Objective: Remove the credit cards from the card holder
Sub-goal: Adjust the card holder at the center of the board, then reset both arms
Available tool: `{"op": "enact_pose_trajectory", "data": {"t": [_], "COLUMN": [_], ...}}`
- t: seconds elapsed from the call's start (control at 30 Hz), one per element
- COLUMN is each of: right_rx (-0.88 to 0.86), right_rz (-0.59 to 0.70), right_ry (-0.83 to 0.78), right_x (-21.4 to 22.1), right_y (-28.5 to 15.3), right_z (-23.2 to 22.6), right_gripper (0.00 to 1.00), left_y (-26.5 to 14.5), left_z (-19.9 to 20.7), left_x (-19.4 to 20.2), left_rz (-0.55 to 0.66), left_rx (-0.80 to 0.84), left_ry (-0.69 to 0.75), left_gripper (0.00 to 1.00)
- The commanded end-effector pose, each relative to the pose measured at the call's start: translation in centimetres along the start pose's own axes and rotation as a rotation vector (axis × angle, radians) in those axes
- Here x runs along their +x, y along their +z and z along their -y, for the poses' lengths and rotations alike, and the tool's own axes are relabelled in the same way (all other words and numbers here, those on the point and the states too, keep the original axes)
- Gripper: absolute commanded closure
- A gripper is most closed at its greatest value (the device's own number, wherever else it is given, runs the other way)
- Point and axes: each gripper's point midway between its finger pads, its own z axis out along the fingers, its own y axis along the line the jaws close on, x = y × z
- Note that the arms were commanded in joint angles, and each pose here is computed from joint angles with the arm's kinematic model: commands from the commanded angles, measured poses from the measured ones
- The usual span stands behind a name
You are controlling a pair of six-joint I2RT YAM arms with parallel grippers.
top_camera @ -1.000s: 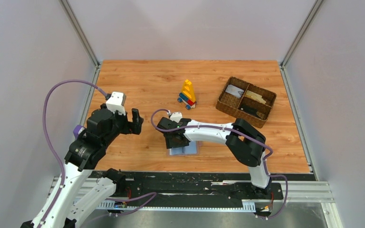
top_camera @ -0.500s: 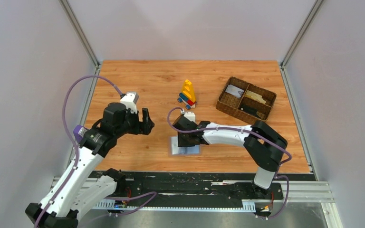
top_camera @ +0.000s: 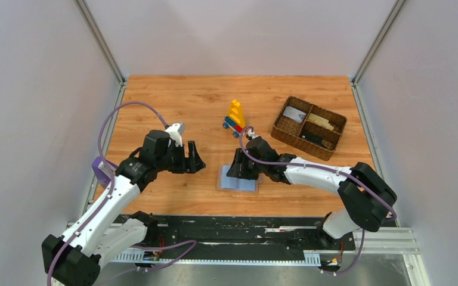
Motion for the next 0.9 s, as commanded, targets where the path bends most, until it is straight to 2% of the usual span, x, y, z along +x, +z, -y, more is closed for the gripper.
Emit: {"op": "enact_pose_trajectory", "data": {"t": [0.0,0.2,0.27,0.3,0.4,0.43,0.47,0.67,0.73,0.87], "right_rx": [-0.097,-0.044,-0.016,-0.003,0.041,0.065,0.079,0.135,0.158,0.140], "right_rz": [0.018,0.066,0.102,0.126,0.239,0.284,0.321,0.551,0.624,0.698], "right_ry": [0.000,-0.080,-0.115,-0.132,-0.174,-0.177,-0.179,-0.165,-0.130,-0.072], "right_x": [-1.2,-2.6,-3.3,-3.8,-5.8,-6.6,-7.3,-10.8,-11.5,-11.7], "right_y": [-1.3,-3.6,-5.0,-5.8,-8.6,-9.6,-10.7,-17.4,-19.3,-22.2], "right_z": [-3.2,-3.2,-2.9,-2.9,-2.6,-2.4,-2.4,-2.1,-1.5,-1.2], "right_gripper": [0.46,0.43,0.39,0.35,0.16,0.04,0.01,0.00,0.00,0.00], "left_y": [-0.2,-0.7,-1.4,-1.9,-3.5,-4.0,-4.6,-8.4,-9.7,-11.2], "left_z": [1.1,2.0,2.6,3.1,4.1,4.5,4.7,6.8,7.4,7.6], "left_x": [-1.6,-2.0,-2.6,-3.2,-4.5,-5.1,-5.5,-8.2,-8.8,-9.4], "left_rz": [0.055,0.063,0.087,0.110,0.171,0.192,0.213,0.346,0.389,0.450], "left_rx": [0.046,0.079,0.104,0.117,0.146,0.154,0.158,0.201,0.214,0.209], "left_ry": [-0.006,0.017,0.045,0.059,0.110,0.124,0.144,0.229,0.245,0.257], "left_gripper": [0.17,0.16,0.15,0.15,0.13,0.13,0.11,0.06,0.01,0.00]}}
